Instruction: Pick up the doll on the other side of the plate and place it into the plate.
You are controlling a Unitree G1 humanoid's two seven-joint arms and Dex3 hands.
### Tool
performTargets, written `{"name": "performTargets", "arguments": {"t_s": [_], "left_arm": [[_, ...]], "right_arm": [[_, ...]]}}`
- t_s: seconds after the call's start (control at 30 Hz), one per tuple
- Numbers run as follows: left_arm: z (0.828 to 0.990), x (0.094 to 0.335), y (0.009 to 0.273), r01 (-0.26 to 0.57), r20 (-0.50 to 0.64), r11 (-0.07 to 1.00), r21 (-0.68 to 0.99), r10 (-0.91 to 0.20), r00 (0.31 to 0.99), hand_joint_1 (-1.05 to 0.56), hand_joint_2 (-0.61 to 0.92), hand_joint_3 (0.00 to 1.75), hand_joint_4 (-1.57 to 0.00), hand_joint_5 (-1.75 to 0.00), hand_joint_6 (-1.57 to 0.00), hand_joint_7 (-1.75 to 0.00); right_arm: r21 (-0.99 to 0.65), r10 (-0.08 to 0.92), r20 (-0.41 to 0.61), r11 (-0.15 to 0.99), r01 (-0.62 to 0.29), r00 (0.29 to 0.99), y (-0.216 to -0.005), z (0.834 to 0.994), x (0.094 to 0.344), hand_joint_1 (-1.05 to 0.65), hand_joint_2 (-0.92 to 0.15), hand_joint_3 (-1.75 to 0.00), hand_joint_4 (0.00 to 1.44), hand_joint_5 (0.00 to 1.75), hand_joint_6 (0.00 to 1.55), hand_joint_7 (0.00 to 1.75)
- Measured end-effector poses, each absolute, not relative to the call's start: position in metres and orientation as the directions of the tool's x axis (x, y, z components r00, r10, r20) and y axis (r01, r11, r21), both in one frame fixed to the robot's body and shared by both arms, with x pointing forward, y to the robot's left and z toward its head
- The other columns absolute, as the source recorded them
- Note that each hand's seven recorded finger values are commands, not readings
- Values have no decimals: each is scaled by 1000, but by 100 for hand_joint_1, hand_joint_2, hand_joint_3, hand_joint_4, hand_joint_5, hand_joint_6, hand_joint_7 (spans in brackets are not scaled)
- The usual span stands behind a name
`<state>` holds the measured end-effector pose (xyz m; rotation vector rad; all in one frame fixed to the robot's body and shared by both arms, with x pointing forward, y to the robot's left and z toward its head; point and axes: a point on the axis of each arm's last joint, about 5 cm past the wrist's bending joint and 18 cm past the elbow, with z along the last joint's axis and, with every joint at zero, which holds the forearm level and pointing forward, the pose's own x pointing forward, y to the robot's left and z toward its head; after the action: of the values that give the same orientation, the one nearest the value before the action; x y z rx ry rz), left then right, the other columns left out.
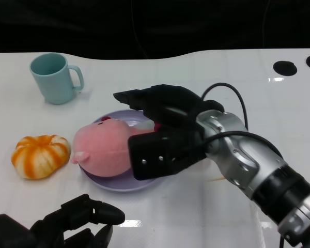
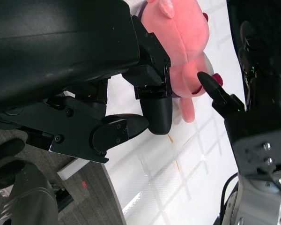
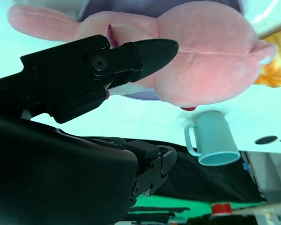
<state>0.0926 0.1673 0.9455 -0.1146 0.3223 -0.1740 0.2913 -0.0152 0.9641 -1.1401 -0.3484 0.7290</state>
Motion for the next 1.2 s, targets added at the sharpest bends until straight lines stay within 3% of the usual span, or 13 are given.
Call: {"name": "performTargets", "arguments": {"t_s": [0.23,0.5,0.7,0.83,1.03,1.07,1.17,1.2], "left_arm": [[946,94,167,153,-301,978,-139,-189,935,-25,83,66,-55,-173,-54,-128],[946,96,167,156,-298,978,-135,-191,935,-25,81,68,-55,-173,-54,-129],[946,97,167,161,-297,978,-134,-195,935,-25,81,67,-54,-172,-54,-129],[946,97,167,162,-297,978,-135,-196,935,-26,82,66,-55,-172,-54,-129],[946,97,167,163,-296,977,-135,-196,935,-26,83,65,-55,-172,-53,-129],[946,97,167,163,-297,977,-135,-197,934,-25,83,65,-56,-173,-53,-130],[946,97,167,163,-298,978,-134,-196,934,-24,83,66,-57,-172,-53,-130],[946,97,167,162,-298,978,-133,-196,934,-24,83,66,-57,-172,-53,-130]], "right_arm": [[-871,655,30,388,-302,755,-45,967,280,-86,-92,-21,11,21,16,3],[-831,616,80,476,-288,784,-70,973,273,-82,-92,-20,16,31,21,5],[-800,574,111,537,-270,812,-86,966,263,-68,-92,-15,31,45,39,12],[-745,509,168,626,-229,844,-96,956,255,-56,-92,-10,50,66,59,17],[-579,411,247,789,-207,877,-109,935,242,-27,-91,-6,66,120,91,34],[-549,397,265,811,-201,879,-111,931,240,-21,-88,-16,69,132,92,50],[-485,360,309,856,-180,880,-119,919,235,-14,-57,-82,74,150,85,87],[-467,350,318,867,-176,881,-121,915,233,-12,-53,-93,75,152,84,93]]}}
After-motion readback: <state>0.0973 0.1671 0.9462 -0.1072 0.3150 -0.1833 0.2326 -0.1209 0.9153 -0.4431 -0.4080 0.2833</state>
